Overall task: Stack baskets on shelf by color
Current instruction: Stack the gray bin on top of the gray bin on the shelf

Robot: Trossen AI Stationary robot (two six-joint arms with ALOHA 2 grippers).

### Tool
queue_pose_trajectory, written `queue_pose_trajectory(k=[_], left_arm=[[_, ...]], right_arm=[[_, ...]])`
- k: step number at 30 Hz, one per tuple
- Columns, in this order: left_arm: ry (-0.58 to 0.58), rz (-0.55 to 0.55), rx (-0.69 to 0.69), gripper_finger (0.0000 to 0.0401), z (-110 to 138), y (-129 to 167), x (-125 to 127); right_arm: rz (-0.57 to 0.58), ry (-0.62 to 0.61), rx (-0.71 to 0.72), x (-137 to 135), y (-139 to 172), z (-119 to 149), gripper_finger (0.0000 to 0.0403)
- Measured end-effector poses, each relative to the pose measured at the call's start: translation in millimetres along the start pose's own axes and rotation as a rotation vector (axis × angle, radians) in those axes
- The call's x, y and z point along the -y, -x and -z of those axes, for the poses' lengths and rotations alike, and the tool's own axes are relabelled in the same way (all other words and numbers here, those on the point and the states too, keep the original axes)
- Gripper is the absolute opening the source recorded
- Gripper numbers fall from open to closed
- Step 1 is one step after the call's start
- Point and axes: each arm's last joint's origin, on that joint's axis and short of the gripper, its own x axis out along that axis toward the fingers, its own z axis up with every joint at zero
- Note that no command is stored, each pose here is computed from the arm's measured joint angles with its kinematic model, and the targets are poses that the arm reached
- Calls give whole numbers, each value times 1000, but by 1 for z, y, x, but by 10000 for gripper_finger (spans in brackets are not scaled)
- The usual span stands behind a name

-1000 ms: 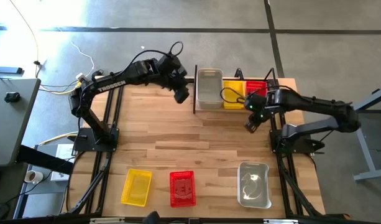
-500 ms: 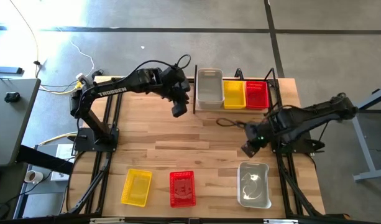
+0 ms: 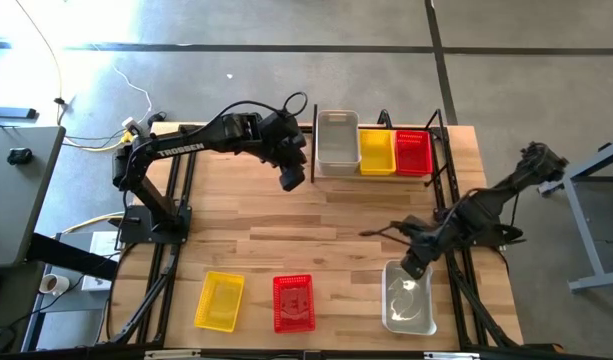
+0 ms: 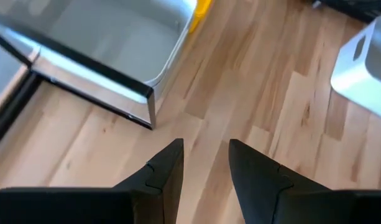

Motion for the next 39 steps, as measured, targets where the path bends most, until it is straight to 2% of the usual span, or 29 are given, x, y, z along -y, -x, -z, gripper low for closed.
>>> queue_pose_trajectory(k=[5, 11, 15, 20, 26, 30, 39], left_arm=[[90, -1, -48, 117, 5, 0, 3], [126, -16, -152, 117, 17, 1, 12], [130, -9, -176, 117, 21, 1, 21], [145, -5, -182, 117, 25, 1, 33], [150, 1, -188, 117, 29, 2, 47], [158, 9, -192, 117, 31, 2, 54], [183, 12, -194, 117, 33, 3, 58]], right_arm=[[32, 86, -24, -6, -10, 11, 74], [88, 282, -38, -15, -29, 20, 74], [83, 416, -30, -21, -37, 23, 74], [40, 528, -33, -30, -44, 27, 76], [-40, 551, -49, -43, -54, 41, 112], [-78, 566, -125, -52, -69, 57, 134], [-90, 563, -224, -63, -103, 93, 140]])
